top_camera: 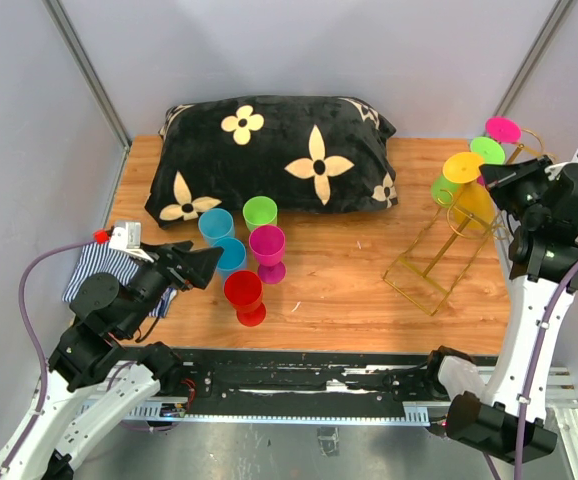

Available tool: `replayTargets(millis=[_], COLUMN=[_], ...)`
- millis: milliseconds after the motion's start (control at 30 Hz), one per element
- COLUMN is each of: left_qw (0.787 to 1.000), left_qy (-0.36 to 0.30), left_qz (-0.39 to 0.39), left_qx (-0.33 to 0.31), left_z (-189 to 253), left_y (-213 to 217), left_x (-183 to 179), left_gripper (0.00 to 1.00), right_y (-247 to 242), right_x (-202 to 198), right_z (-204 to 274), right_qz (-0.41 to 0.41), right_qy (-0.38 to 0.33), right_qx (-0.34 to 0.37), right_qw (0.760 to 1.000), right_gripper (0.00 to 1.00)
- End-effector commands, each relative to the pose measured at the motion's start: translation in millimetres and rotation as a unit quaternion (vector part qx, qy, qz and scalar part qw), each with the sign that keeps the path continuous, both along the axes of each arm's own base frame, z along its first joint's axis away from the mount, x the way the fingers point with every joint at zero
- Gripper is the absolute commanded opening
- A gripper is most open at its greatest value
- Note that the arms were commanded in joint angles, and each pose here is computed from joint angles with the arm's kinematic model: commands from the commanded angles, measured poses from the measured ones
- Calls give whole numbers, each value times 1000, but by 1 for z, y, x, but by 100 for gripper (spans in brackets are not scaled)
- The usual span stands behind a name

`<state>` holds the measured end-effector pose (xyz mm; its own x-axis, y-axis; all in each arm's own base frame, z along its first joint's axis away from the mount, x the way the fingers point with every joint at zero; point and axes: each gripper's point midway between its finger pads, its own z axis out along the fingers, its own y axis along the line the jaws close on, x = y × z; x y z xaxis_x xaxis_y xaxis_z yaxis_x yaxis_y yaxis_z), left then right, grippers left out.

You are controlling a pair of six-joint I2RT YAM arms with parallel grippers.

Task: Take the wine glass off the wine glass rack
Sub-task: Pick up the wine glass from the wine rack.

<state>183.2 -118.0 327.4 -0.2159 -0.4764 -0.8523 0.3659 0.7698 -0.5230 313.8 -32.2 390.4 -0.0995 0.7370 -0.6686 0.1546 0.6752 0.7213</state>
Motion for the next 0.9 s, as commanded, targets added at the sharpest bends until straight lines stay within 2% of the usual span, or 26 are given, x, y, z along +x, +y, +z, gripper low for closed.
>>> replayTargets(millis=[0,300,467,867], left_qw=[1000,1000,1000,1000], left_qy=[-6,-7,-6,-6], left_qz=[5,4,6,2], left_qx=[-3,-6,-6,-9], left_z=[3,3,2,3], left_y=[4,4,5,3], left_x=[-2,-3,-4,-2], left_gripper=[100,100,100,100], right_y=[-3,0,-2,24], right_x=[1,8,11,16], right_z=[14,8,7,19], right_qz=[-17,-20,-26,61], right_qy=[-37,-49,-53,-58], right_qx=[42,118,128,146], right_qw=[998,992,990,986], right_gripper=[1,1,1,1])
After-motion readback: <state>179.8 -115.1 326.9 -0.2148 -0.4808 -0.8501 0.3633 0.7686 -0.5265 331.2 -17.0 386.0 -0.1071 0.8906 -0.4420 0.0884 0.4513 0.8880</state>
